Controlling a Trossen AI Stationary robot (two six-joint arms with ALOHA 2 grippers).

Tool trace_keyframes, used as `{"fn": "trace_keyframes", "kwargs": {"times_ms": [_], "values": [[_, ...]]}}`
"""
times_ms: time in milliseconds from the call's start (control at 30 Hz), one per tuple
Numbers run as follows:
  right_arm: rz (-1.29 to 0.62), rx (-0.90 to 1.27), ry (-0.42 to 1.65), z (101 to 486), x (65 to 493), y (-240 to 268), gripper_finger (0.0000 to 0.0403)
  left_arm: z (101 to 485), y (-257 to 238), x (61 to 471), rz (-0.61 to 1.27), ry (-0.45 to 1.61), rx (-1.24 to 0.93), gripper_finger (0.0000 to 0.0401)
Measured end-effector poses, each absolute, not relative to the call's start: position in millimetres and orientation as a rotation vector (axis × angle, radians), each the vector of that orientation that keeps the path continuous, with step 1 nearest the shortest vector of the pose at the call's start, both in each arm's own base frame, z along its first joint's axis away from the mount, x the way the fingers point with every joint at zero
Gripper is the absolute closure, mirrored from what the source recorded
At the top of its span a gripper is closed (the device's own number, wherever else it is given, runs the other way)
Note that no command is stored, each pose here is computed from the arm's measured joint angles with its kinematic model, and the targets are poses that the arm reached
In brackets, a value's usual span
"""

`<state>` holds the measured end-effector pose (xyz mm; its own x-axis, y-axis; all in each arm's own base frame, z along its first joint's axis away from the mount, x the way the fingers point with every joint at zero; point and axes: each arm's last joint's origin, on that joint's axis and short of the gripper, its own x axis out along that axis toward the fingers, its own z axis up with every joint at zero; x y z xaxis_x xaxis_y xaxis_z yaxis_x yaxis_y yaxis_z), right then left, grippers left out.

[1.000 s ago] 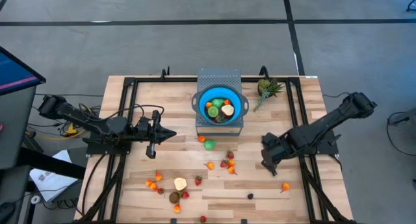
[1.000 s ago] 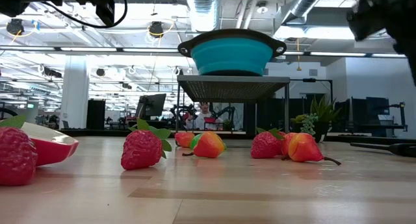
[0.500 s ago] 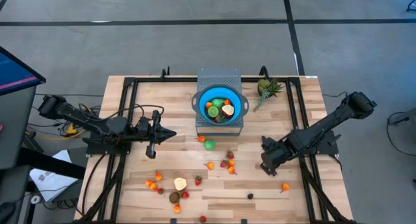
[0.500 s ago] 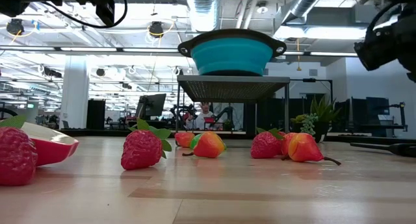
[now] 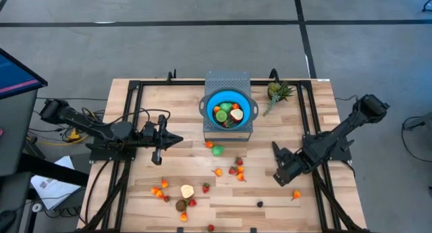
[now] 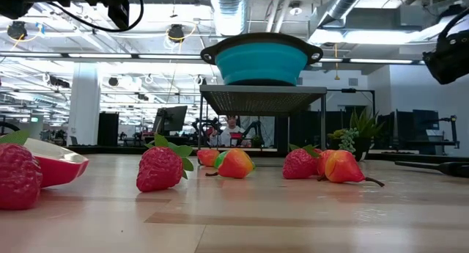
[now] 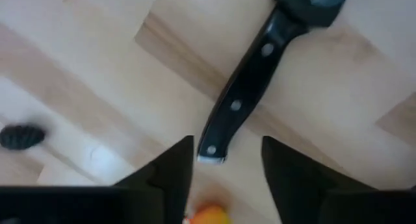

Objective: Pick & Place Fruit
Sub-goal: Put the knife on the shelf

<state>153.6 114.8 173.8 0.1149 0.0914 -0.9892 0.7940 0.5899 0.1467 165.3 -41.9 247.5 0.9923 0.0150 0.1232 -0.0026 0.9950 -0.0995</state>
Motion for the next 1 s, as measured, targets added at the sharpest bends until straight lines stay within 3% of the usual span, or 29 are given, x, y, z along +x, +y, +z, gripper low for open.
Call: {"fn": "trace_keyframes", "kwargs": {"times_ms": [100,233,767,1000], "values": [[-0.662,0.831,1.35,173.3,152.2,114.1,0.0185,247.4,-42.0,165.3,0.009,-0.122,-0.099,0.0399],[-0.678,0.828,1.327,172.4,153.4,113.6,0.0179,247.1,-42.0,165.3,0.009,-0.119,-0.098,0.0399],[-0.762,0.748,1.375,136.0,168.7,125.7,0.0234,246.6,-42.0,165.4,0.009,-0.115,-0.096,0.0399],[-0.758,0.752,1.374,133.7,170.9,127.4,0.0279,246.7,-42.0,165.4,0.009,-0.115,-0.096,0.0399]]}}
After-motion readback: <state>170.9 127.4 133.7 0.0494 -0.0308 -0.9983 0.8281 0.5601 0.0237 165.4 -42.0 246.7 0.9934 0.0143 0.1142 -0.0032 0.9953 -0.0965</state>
